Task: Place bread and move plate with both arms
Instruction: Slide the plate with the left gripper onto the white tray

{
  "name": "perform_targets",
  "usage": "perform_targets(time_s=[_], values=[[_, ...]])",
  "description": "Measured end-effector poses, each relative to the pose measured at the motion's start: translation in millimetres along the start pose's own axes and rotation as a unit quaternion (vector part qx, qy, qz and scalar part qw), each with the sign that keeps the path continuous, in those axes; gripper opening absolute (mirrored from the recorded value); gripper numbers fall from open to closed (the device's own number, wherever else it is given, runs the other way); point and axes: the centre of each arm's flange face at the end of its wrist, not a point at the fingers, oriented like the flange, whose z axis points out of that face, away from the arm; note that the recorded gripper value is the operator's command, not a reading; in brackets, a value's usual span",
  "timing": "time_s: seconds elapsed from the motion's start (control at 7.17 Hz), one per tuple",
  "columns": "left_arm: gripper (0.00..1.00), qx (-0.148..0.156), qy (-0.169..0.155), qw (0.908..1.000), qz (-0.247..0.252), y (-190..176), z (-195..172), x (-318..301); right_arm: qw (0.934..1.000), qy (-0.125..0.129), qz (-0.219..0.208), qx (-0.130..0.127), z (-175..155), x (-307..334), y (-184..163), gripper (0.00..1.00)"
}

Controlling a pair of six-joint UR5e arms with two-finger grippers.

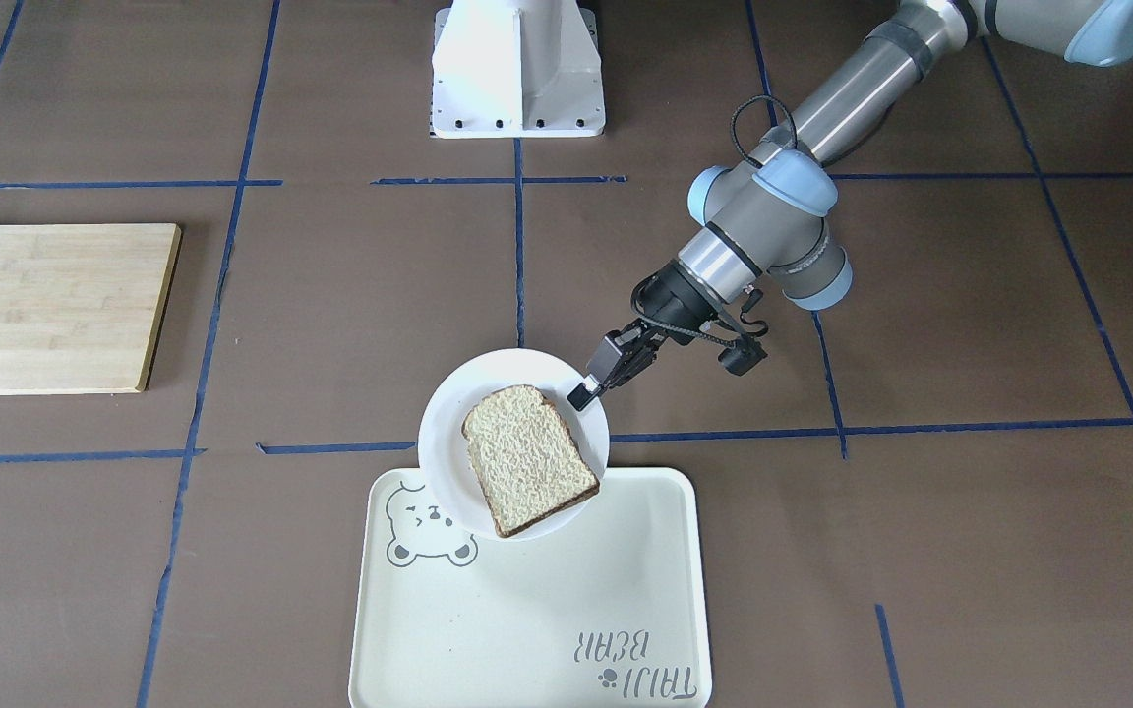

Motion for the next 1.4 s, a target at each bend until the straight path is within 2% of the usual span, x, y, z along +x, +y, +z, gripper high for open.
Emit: perform_targets(time_s=[0.28,0.42,0.56,0.7,0.98,1.12,1.4], values=[[0.00,0.038,-0.024,0.9990,-0.004,-26,46,4,1.0000,0.000,0.000,0.000,0,0,0,1.00],[0.13,0.054,-0.037,0.9978,-0.005,-38,62,1,1.0000,0.000,0.000,0.000,0,0,0,1.00],[0.93,0.063,-0.047,0.9969,-0.005,-46,70,-3,1.0000,0.000,0.000,0.000,0,0,0,1.00],[1.00,0.062,-0.055,0.9965,-0.001,-53,71,-3,1.0000,0.000,0.000,0.000,0,0,0,1.00],[1.00,0.038,-0.076,0.9960,0.026,-83,58,5,1.0000,0.000,0.000,0.000,0,0,0,1.00],[1.00,0.020,-0.091,0.9952,0.030,-99,42,8,1.0000,0.000,-0.001,0.001,-1,-1,-1,1.00],[1.00,-0.018,-0.140,0.9892,0.042,-125,-17,25,1.0000,0.000,-0.001,0.002,-2,-1,-1,1.00]])
